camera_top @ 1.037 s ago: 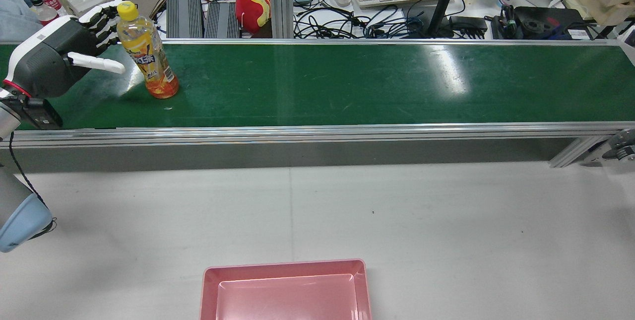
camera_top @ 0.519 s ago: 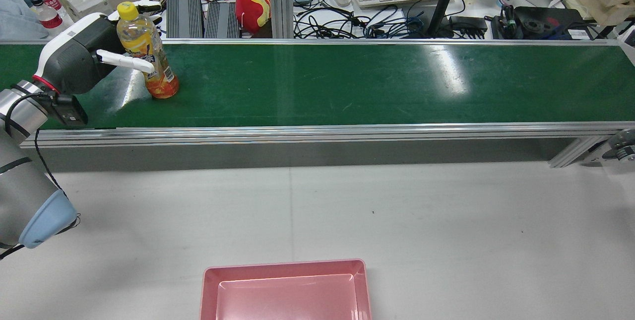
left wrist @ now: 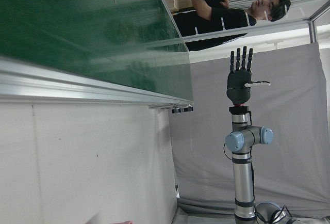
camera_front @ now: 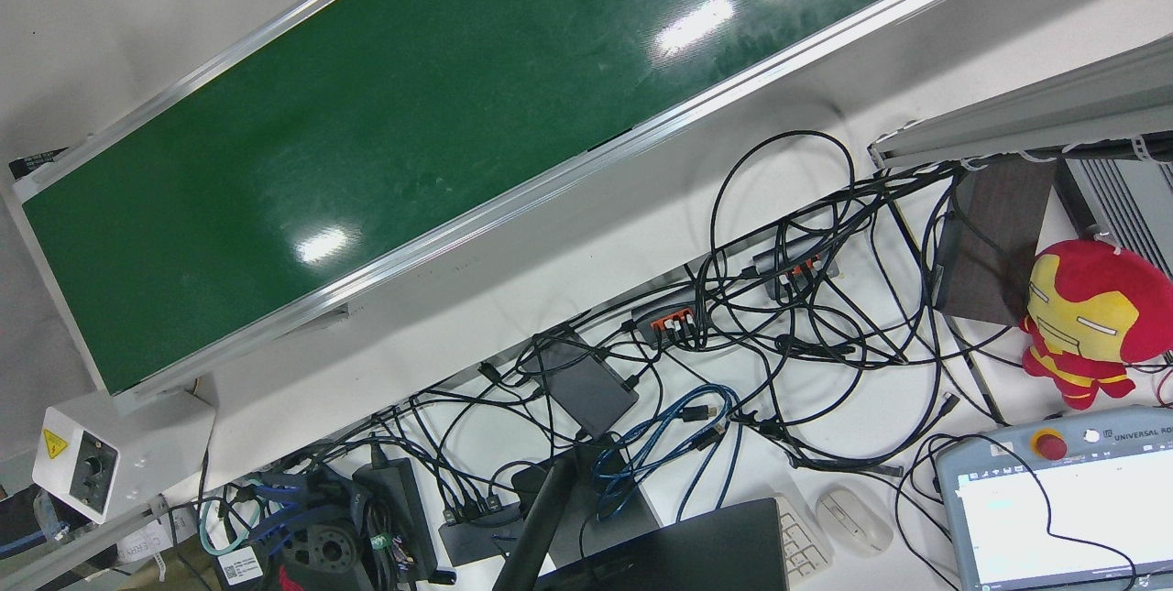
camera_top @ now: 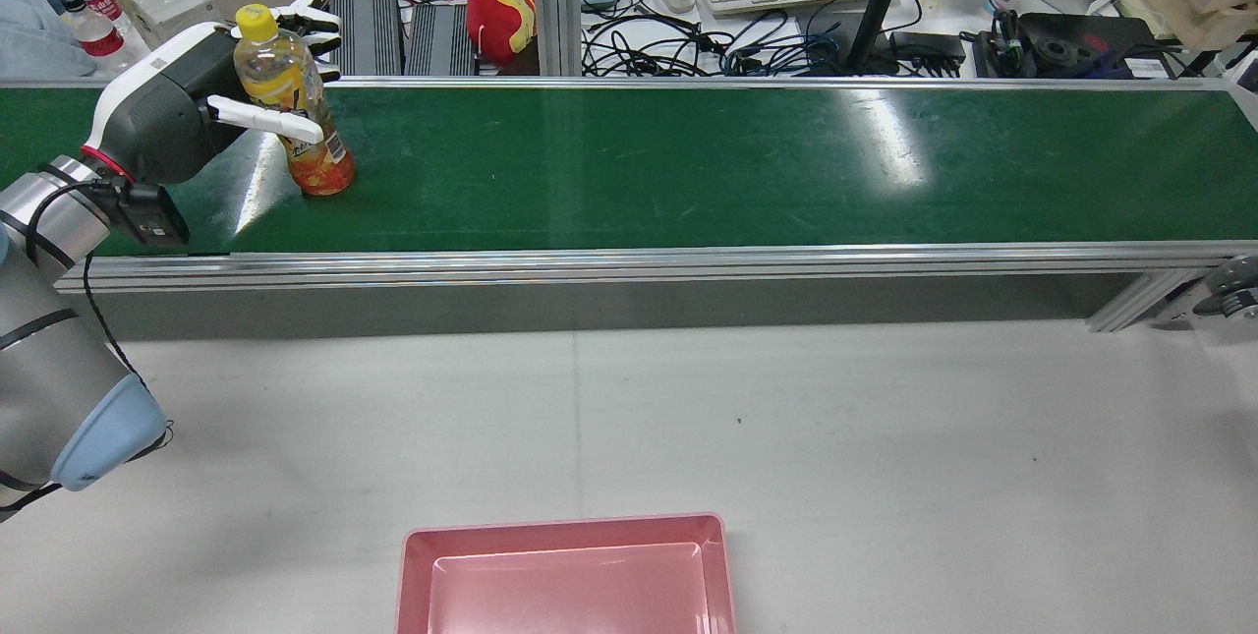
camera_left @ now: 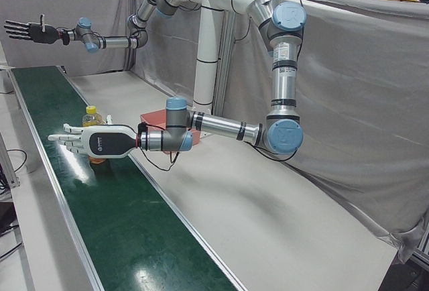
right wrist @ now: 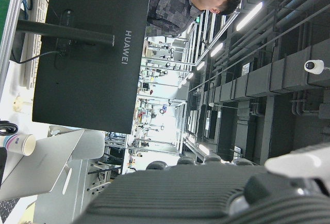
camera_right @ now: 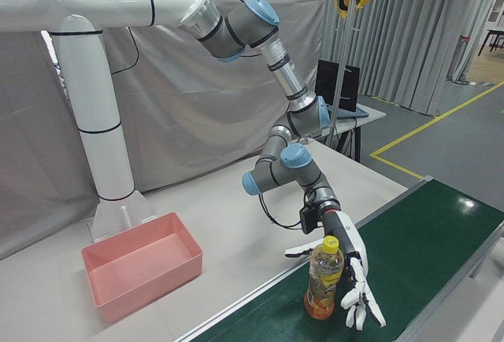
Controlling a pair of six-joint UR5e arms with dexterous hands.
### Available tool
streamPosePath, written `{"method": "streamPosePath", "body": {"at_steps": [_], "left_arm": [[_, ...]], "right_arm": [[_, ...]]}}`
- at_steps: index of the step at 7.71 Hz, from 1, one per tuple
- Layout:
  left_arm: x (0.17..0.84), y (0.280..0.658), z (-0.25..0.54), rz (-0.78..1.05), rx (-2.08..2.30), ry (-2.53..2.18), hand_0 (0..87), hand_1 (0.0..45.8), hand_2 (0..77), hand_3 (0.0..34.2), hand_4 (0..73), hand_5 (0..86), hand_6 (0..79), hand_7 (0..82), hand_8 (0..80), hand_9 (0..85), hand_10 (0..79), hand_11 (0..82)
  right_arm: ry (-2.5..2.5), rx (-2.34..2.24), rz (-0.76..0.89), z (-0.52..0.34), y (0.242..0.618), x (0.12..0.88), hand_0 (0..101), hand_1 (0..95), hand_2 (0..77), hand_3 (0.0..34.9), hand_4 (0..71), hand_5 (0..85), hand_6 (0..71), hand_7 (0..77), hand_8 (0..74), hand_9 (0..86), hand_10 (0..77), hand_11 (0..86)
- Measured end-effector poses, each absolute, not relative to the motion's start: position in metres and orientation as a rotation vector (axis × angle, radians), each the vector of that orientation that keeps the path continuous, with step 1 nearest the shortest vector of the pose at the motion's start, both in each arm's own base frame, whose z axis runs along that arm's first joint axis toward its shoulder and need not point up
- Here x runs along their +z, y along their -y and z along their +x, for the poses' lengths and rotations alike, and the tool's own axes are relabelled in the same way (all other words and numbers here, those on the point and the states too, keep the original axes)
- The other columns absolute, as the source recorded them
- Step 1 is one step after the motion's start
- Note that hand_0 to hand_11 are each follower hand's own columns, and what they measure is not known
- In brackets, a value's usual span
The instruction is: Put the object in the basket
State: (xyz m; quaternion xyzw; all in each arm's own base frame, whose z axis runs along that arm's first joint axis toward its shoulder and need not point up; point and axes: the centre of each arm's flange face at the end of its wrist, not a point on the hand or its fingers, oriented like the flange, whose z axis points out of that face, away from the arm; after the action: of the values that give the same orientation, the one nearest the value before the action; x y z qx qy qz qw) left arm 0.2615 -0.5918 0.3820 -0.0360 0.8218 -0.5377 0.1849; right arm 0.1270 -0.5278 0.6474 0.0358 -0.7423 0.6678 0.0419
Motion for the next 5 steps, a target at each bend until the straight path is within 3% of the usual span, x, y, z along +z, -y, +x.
{"method": "streamPosePath", "body": {"at_steps": [1, 2, 3, 4, 5], "left_arm": [[0.376, 0.592, 0.261, -0.102, -1.521, -2.312, 60.9, 21.8, 0.5, 0.0, 17.4, 40.9, 2.7, 7.1, 15.3, 19.1, 17.4, 26.7], [0.370, 0.590, 0.259, -0.090, -1.538, -2.311, 60.9, 21.8, 0.5, 0.0, 17.4, 40.9, 2.7, 7.1, 15.3, 19.1, 17.4, 26.7], [0.361, 0.586, 0.253, -0.069, -1.563, -2.316, 61.0, 12.0, 26.7, 0.0, 33.8, 59.5, 28.4, 30.5, 40.9, 50.7, 34.9, 53.5], [0.351, 0.581, 0.251, -0.059, -1.578, -2.319, 61.0, 8.7, 43.1, 0.0, 39.3, 59.5, 47.5, 46.4, 55.1, 58.4, 48.0, 61.1], [0.341, 0.576, 0.254, -0.061, -1.583, -2.317, 58.1, 7.1, 46.4, 0.0, 40.9, 58.9, 56.2, 54.5, 61.6, 58.4, 57.3, 61.6]], "right_arm": [[2.272, 2.043, 0.109, 0.127, 0.528, 0.647, 0, 0.0, 0.0, 0.2, 0.0, 0.0, 0.0, 0.5, 0.0, 0.0, 0.0, 0.0], [2.272, 2.043, 0.109, 0.127, 0.528, 0.647, 0, 0.0, 0.5, 0.2, 0.0, 0.0, 0.0, 0.5, 0.0, 0.0, 0.0, 0.0], [2.272, 2.043, 0.109, 0.127, 0.528, 0.647, 0, 0.0, 0.5, 0.2, 0.0, 0.0, 0.0, 0.5, 0.0, 0.0, 0.0, 0.0], [2.272, 2.043, 0.109, 0.127, 0.528, 0.647, 0, 0.0, 0.5, 0.2, 0.0, 0.0, 0.0, 0.5, 0.0, 0.0, 0.0, 0.0], [2.272, 2.043, 0.109, 0.127, 0.528, 0.647, 0, 0.0, 0.5, 0.2, 0.0, 0.0, 0.0, 0.5, 0.0, 0.0, 0.0, 0.0]]}}
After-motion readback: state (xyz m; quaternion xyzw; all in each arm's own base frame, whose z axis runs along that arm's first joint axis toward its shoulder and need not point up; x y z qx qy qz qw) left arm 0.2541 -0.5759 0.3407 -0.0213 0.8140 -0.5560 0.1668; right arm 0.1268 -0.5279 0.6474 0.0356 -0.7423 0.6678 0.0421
